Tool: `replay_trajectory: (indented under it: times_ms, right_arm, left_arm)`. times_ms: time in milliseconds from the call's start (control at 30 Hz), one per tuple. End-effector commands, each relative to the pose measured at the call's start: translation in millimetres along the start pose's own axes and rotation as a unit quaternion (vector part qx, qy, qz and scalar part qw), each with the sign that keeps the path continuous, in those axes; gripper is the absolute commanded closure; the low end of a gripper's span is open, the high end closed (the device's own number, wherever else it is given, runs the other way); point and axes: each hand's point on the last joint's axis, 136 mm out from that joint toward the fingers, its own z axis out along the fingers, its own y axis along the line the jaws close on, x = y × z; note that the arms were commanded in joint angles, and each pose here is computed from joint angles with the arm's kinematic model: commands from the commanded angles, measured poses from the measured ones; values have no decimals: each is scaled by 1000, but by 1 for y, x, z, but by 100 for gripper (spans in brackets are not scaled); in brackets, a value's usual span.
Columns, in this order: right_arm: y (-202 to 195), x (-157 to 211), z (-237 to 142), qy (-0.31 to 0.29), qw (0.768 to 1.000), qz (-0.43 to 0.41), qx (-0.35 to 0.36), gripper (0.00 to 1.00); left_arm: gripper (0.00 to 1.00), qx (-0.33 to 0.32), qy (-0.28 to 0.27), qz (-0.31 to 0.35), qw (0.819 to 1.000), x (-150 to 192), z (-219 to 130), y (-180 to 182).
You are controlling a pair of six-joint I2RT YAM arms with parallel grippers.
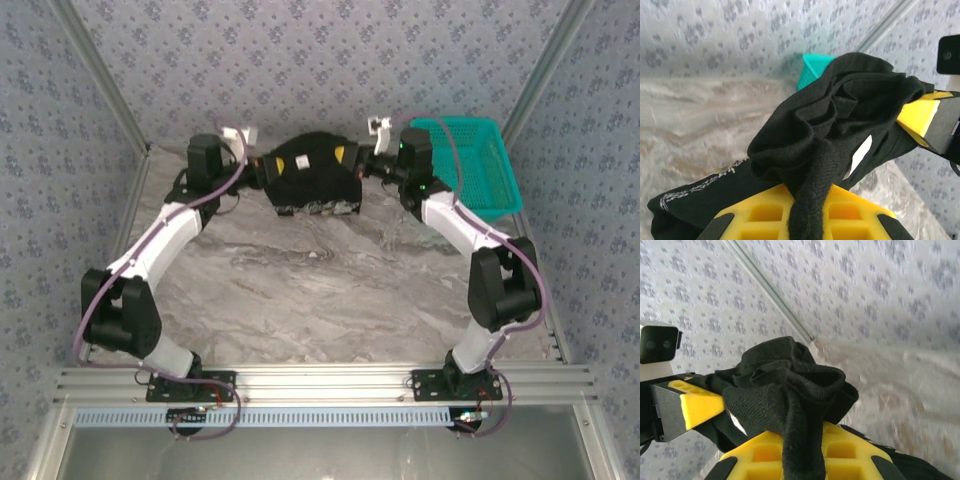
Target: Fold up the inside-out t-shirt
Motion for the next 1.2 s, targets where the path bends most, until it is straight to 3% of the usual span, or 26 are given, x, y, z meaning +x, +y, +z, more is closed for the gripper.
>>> replay_trajectory:
  times_ms: [0,233,433,567,933,1167]
  right_arm:
    - [9,43,-18,18,1000,13,0,100]
    - [9,140,-56,81,993,50,72,100]
    - [-15,165,-61,125,981,67,135,100]
    - [-41,168,-55,146,970,81,174,100]
    - [-58,148,-15,152,974,69,152,100]
    - [-88,148,8,170,969,65,168,100]
  left_arm:
    - [100,12,40,17,999,49,-9,-16]
    - [100,6,103,-30,994,139,-14,-23]
    - [100,-29,131,-41,990,152,0,-6]
    - [100,-45,150,-59,986,158,16,6]
    - [100,-71,140,-65,986,145,37,42]
    - [96,-105,134,-78,982,144,46,83]
